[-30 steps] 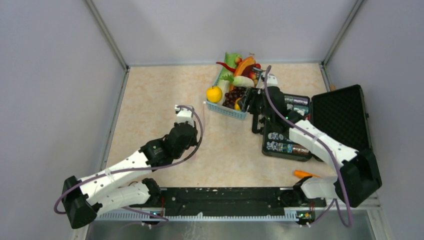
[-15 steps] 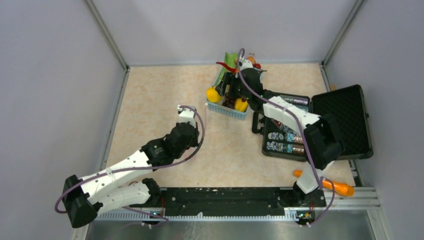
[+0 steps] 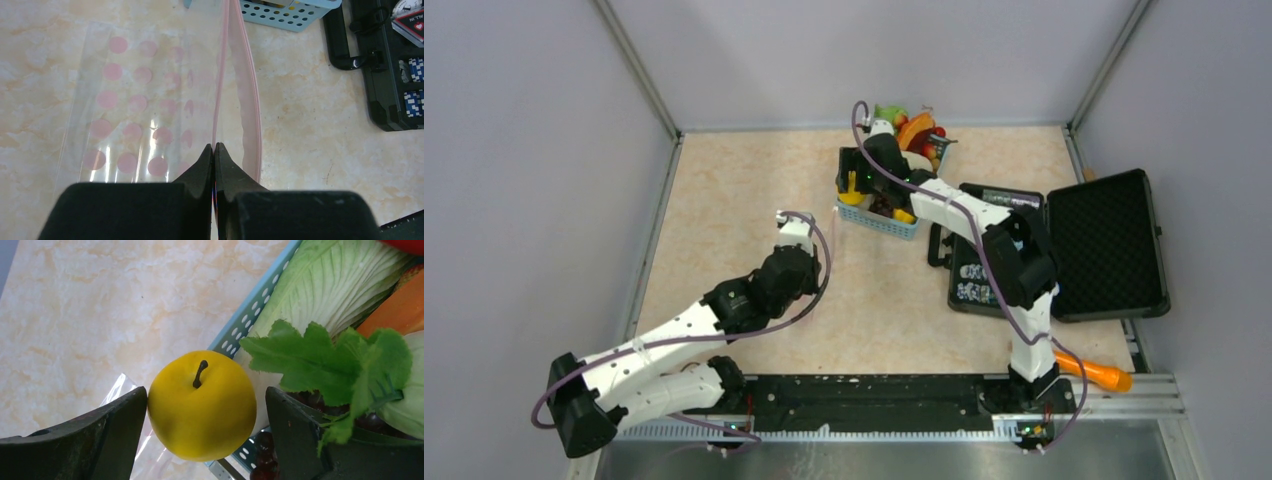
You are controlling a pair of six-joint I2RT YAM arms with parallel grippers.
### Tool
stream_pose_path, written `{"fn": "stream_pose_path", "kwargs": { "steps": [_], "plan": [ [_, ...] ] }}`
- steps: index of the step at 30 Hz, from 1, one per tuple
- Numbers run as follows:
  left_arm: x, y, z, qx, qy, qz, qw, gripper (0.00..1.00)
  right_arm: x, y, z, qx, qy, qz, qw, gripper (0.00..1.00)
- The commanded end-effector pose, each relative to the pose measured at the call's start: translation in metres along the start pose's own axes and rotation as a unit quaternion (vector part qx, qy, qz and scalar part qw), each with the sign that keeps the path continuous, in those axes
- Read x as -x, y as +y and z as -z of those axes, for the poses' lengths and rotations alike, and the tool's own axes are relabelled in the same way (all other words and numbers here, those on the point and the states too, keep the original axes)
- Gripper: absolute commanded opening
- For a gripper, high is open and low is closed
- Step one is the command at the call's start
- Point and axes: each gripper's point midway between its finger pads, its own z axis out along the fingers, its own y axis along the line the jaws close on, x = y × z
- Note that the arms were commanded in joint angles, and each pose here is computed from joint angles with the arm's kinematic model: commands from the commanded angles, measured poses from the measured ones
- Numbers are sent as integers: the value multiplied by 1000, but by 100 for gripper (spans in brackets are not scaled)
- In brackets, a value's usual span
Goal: Place the food in the zip-top bag and seal the zipper
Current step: Pick up the fake fruit from the bin.
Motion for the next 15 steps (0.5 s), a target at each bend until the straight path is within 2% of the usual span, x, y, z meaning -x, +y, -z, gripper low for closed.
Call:
{"fn": "stream_pose_path", "kwargs": {
  "steps": [1, 7, 11, 15],
  "plan": [
    [11, -2, 5, -8, -19, 18, 1000, 0, 12, -5, -2, -27, -10, 31, 999, 87],
    [9, -3, 4, -8, -14, 15, 1000, 0, -4, 4, -10, 1, 20, 26, 999, 84],
    [10, -3, 5, -10, -14, 19, 1000, 0, -7, 13, -5, 29, 20, 19, 999, 84],
    [11, -3, 6, -10, -15, 19, 1000, 0, -5, 8, -4, 17, 15, 20, 1000, 82]
  ]
}}
